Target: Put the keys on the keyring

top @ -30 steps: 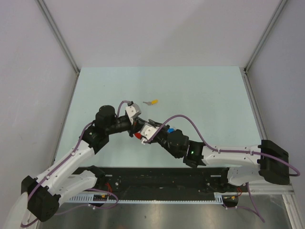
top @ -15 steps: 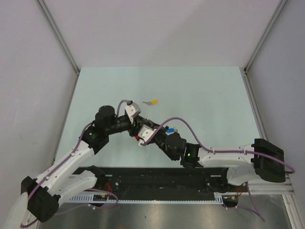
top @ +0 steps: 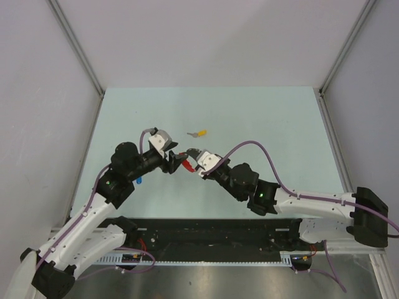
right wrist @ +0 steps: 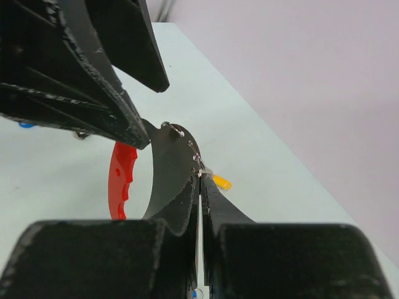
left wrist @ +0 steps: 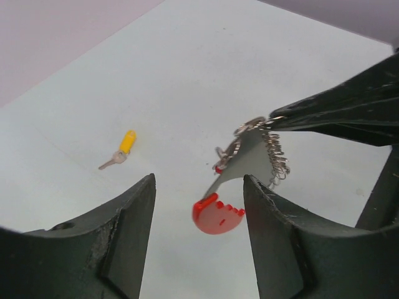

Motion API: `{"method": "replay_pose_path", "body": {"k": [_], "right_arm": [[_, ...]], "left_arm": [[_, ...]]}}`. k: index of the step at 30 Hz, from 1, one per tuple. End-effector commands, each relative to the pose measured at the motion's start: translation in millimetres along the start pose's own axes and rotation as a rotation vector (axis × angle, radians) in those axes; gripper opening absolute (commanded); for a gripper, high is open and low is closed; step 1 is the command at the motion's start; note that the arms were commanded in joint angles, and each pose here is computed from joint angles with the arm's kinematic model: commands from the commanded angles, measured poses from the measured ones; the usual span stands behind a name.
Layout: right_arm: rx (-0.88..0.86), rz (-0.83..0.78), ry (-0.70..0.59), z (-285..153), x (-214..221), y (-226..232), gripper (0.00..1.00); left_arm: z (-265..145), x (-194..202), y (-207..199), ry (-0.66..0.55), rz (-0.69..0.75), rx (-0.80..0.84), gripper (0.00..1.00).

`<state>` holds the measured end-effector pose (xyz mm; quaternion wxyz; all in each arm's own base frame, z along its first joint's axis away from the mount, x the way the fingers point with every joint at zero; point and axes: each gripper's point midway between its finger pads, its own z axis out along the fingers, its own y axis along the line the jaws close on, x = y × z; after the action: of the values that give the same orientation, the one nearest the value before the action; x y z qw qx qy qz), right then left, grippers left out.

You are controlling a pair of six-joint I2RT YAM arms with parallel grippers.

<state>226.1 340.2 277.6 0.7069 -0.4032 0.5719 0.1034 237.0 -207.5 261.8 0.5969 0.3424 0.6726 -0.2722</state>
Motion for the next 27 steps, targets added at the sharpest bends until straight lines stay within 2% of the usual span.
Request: {"method": "replay_pose_path", "body": {"k": [1,5,8,13,16,20,25,27], "right_arm": [[-0.083,0.061,-0.063,-7,-16,5,0.00],[-0.108,0.052,-0.046,-7,-11,8,0.00],[-0.119,0.061,-0.056,-10,-13,5,0.00],[-0.114,0.077,-0.070,-15,-19,-5,0.00],[-0.091,0.090,-0.069,-18,-20,-15,0.00],[-0.060,0.104,-0.075,-24,-25,-26,0.00],[-0.048,0.126,-0.081,-27,-28,-31,0.00],[-0.040,0.135,-0.082,-27,-29,-32,0.00]], "left_arm": [[0,-4,15,-0.025,-0.023,-0.078,0.63],[2,-5,8,-0.041,-0.029,-0.030,0.65],[4,-5,-9,-0.042,-0.025,0.071,0.66],[5,-1,-29,-0.020,0.001,0.206,0.63],[4,-1,-24,-0.014,0.007,0.171,0.63],[3,1,-7,-0.011,0.002,0.064,0.69],[2,9,1,-0.019,-0.085,-0.015,0.72],[2,5,3,-0.061,-0.140,-0.040,0.73]]}}
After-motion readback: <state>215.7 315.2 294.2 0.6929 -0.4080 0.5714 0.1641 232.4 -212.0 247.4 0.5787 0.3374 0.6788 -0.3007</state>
